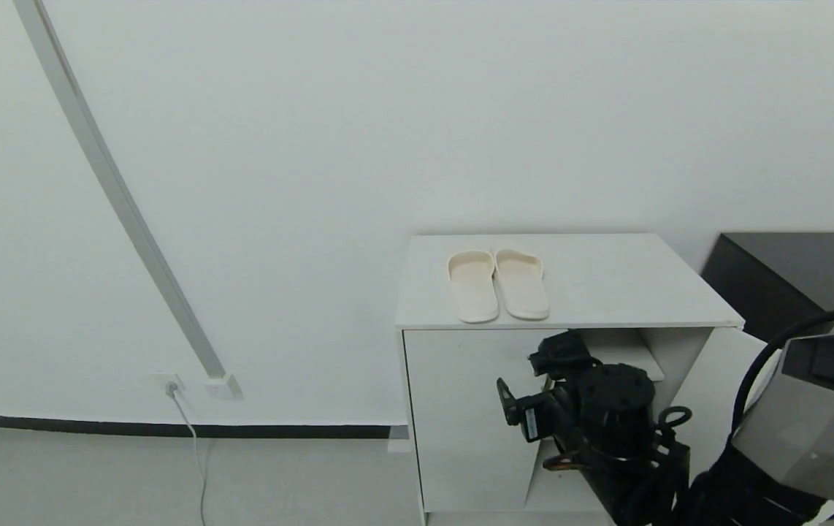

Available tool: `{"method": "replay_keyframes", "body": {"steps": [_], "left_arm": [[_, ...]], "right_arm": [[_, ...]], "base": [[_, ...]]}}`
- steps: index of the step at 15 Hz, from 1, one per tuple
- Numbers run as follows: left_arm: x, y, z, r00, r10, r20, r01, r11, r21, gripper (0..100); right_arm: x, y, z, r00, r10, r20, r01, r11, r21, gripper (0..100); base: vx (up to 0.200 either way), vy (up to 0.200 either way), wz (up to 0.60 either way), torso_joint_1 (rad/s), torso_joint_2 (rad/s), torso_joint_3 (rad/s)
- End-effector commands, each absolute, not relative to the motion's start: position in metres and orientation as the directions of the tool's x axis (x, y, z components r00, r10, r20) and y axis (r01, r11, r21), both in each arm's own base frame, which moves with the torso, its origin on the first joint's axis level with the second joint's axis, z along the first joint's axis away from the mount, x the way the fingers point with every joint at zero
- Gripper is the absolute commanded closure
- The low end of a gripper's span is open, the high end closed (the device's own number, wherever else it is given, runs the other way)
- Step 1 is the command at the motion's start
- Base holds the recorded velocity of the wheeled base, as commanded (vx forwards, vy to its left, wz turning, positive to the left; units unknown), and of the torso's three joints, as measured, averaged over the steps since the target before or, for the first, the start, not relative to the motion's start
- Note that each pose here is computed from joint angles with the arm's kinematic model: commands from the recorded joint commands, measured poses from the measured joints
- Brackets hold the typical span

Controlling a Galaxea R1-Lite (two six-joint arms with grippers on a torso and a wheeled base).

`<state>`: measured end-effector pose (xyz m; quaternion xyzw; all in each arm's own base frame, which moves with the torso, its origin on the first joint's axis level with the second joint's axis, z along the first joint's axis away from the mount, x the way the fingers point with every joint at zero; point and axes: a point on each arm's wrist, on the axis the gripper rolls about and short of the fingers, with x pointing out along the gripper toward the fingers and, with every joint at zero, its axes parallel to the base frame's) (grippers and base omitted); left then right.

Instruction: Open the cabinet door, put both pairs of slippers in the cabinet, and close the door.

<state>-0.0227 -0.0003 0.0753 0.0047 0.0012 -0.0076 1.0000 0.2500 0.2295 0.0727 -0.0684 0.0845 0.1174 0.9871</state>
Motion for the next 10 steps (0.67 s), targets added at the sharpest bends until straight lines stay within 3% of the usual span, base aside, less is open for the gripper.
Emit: {"method": "replay_keyframes", "body": {"steps": [1,5,9,10], "left_arm": [[-0.023,0.000,0.075,1.000,-0.014,-0.003,0.014,1.000,0.009,100],[-0.023,0.000,0.075,1.000,-0.014,-0.003,0.014,1.000,0.008,100],[-0.023,0.000,0.075,1.000,-0.017,-0.003,0.017,1.000,0.009,100],[-0.023,0.000,0.075,1.000,-0.017,-0.003,0.017,1.000,0.009,100]], "right_arm": [[0.268,0.237,0.144,0.966,0.204,-0.158,-0.209,0.978,-0.013,0],[0.286,0.254,0.192,0.957,0.194,-0.217,-0.178,0.980,0.089,0],[0.286,0.254,0.191,0.954,0.189,-0.233,-0.174,0.981,0.084,0],[0.286,0.254,0.187,0.952,0.188,-0.242,-0.173,0.982,0.079,0]], "base": [[0.000,0.000,0.00,0.000,0.00,0.000],[0.000,0.000,0.00,0.000,0.00,0.000],[0.000,0.000,0.00,0.000,0.00,0.000],[0.200,0.000,0.00,-0.002,0.00,0.007]]}}
